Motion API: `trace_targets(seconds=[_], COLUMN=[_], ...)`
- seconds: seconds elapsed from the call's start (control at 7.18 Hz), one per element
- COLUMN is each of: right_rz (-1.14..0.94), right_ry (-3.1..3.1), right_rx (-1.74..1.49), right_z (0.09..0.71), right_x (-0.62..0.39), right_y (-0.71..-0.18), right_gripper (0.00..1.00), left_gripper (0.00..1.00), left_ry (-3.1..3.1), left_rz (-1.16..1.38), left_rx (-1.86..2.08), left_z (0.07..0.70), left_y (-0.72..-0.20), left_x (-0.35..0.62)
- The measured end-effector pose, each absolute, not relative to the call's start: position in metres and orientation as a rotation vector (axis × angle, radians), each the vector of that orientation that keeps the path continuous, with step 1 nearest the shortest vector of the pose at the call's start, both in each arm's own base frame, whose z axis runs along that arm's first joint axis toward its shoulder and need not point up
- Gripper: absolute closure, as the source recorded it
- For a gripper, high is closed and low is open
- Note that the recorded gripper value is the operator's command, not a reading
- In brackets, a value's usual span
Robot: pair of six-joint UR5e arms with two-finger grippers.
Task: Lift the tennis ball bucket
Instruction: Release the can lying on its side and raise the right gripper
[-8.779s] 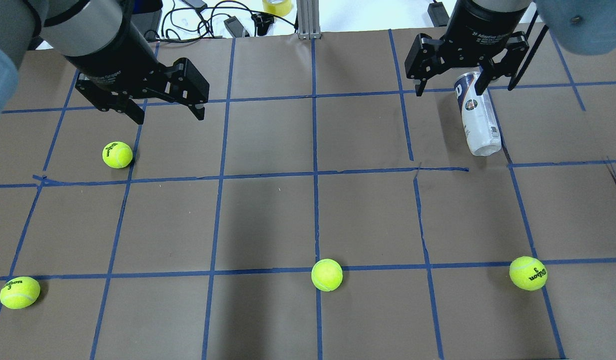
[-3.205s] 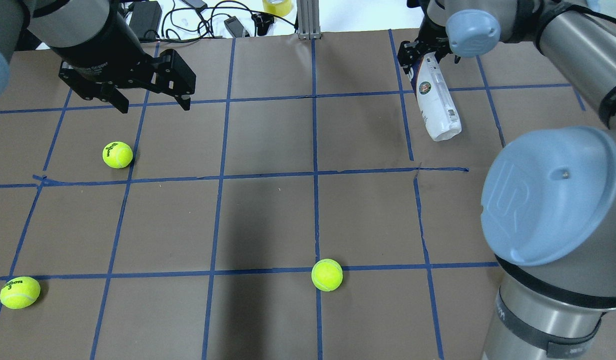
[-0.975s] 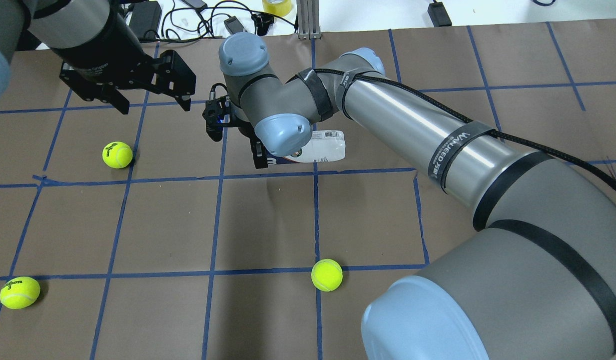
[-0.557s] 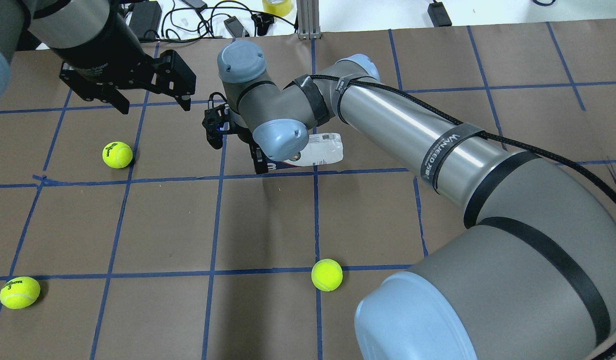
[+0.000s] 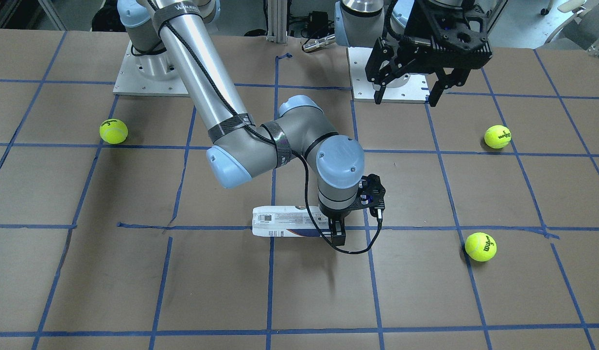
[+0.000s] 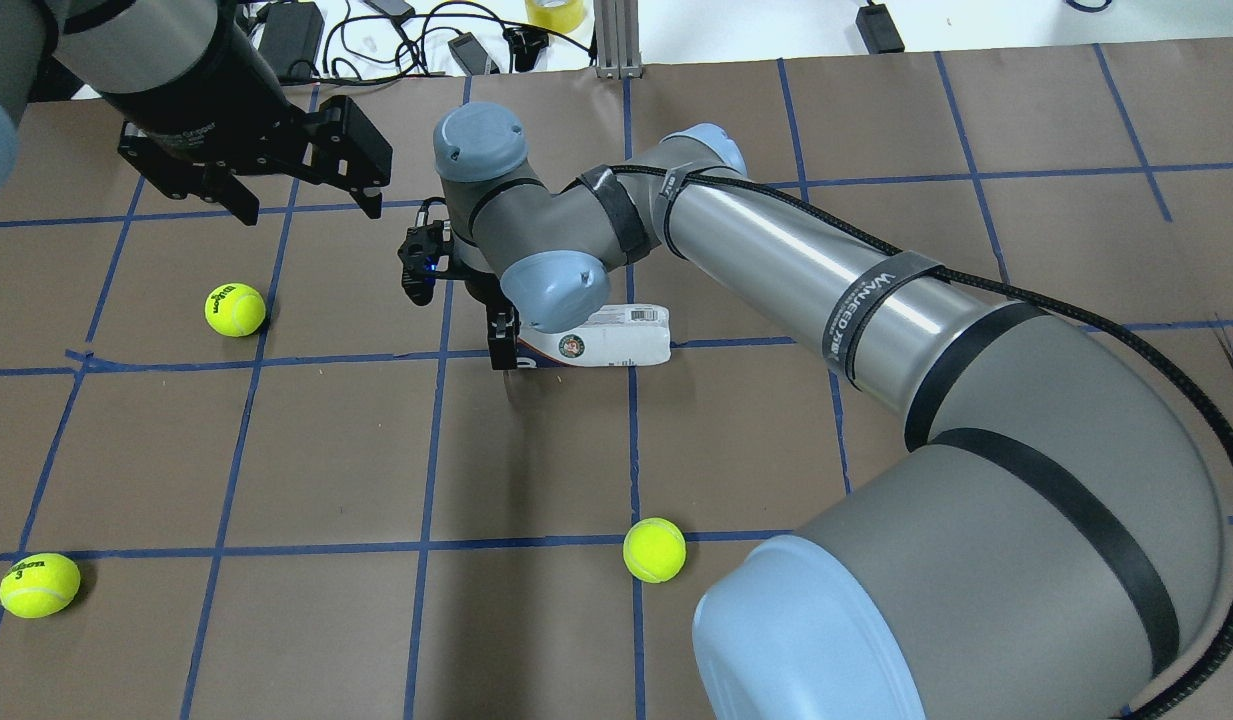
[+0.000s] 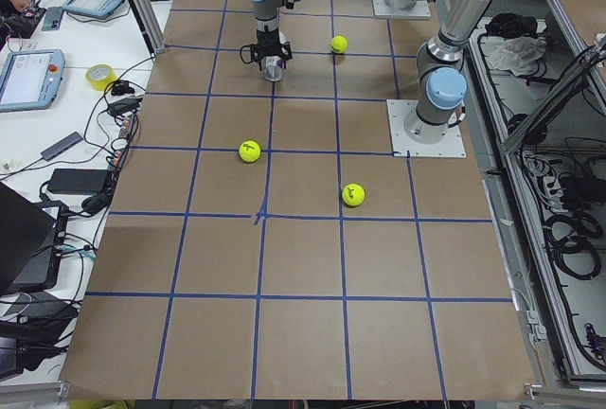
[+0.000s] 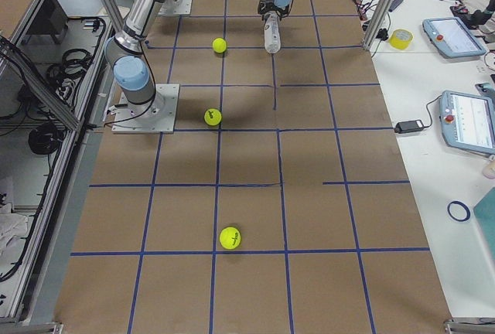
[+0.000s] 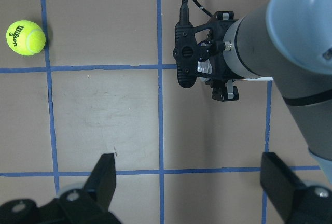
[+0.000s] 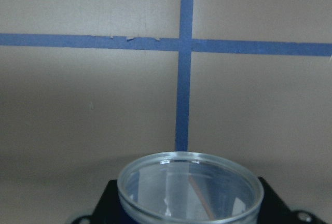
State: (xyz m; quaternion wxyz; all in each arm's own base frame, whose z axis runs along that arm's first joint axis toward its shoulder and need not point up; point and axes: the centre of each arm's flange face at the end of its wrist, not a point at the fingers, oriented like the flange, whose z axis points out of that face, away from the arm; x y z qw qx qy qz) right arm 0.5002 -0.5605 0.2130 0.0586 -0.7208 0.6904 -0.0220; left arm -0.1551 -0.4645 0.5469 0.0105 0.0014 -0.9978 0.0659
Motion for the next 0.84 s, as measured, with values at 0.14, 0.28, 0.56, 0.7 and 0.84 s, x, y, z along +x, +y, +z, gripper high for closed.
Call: trace_targets(seconds=[0.14, 0.28, 0.56, 0.7, 0.84], right_rz=[-0.073, -0.093, -0.140, -0.148, -0.130], right_ry=[2.106, 2.134, 2.203, 2.256, 2.312], right_rx=[-2.171, -2.146, -2.082, -2.018, -1.927], right_z=[0.219, 0.231, 0.263, 0.285, 0.314], right_x=[0.501, 0.498, 0.466, 0.430, 0.386], right_y=[-0.559, -0.560, -0.580, -0.598, -0.612], right_gripper=[0.00, 0.00, 0.00, 0.00, 0.00], left_gripper=[0.00, 0.00, 0.00, 0.00, 0.00], left_ry=[-3.110, -3.087, -2.974, -2.902, -2.838], left_rz=[0.210, 0.203, 0.159, 0.128, 0.103], left_rx=[0.007, 0.024, 0.085, 0.101, 0.084], left_z=[0.545, 0.541, 0.524, 0.510, 0.487], left_y=[-0.467, -0.472, -0.493, -0.507, -0.525], left_x=[-0.154, -0.150, -0.119, -0.100, -0.088])
